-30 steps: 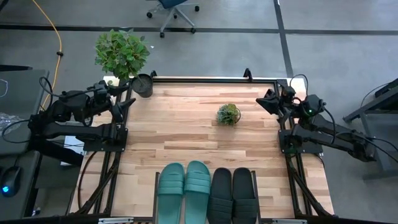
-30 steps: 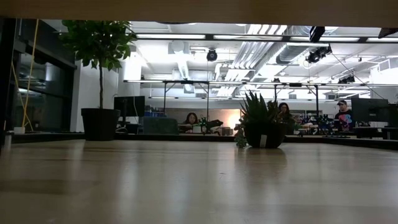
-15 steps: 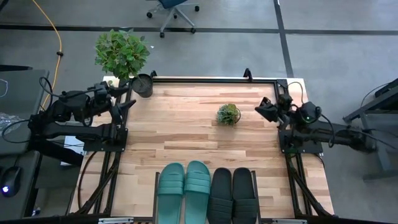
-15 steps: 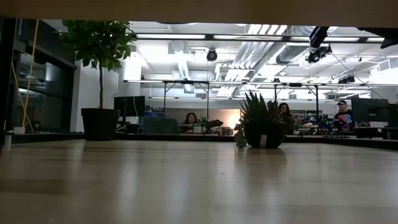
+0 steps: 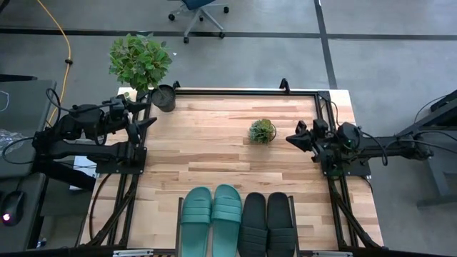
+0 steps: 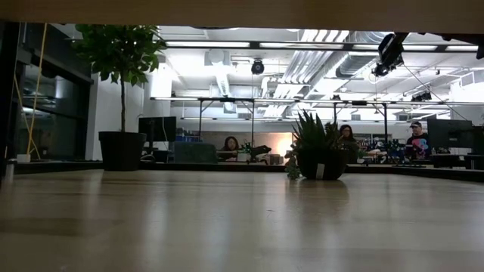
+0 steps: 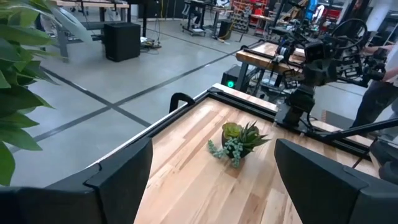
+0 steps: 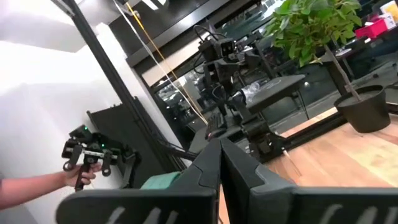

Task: Pick and place slides into the shelf
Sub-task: Return to Home Position

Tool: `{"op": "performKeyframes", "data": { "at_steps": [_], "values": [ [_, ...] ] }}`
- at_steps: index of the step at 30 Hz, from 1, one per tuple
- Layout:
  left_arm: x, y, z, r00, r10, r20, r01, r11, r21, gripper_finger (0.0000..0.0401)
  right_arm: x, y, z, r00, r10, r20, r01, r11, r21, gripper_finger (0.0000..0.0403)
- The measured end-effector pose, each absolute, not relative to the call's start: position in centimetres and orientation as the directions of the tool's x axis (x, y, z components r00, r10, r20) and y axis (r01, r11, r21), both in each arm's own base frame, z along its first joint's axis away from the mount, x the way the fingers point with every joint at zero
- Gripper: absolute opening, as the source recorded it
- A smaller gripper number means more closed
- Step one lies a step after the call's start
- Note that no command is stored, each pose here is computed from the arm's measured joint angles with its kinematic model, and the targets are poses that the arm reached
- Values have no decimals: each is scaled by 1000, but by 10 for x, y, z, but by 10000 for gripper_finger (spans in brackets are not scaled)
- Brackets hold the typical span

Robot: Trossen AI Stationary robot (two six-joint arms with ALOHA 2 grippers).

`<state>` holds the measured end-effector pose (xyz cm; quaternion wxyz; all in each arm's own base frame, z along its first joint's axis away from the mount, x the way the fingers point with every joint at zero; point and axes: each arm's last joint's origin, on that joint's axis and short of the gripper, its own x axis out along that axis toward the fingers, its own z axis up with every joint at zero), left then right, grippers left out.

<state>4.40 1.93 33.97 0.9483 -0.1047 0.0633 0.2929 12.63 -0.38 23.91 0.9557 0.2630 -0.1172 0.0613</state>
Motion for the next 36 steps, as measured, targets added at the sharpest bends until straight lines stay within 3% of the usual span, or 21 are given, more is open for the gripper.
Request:
{"op": "performKeyframes", "data": {
  "at_steps": [17,25,36],
  "values": [
    [44,19,340,818,545,-182,-571,805,-158,326,128,-1,231,983,37,182,-107,913,395,0],
    [44,19,339,818,545,-186,-572,807,-148,326,122,-1,208,949,55,310,-186,893,410,0],
    [43,19,336,812,540,-222,-573,808,-133,326,124,-1,187,980,54,189,-123,919,376,0]
  ]
}}
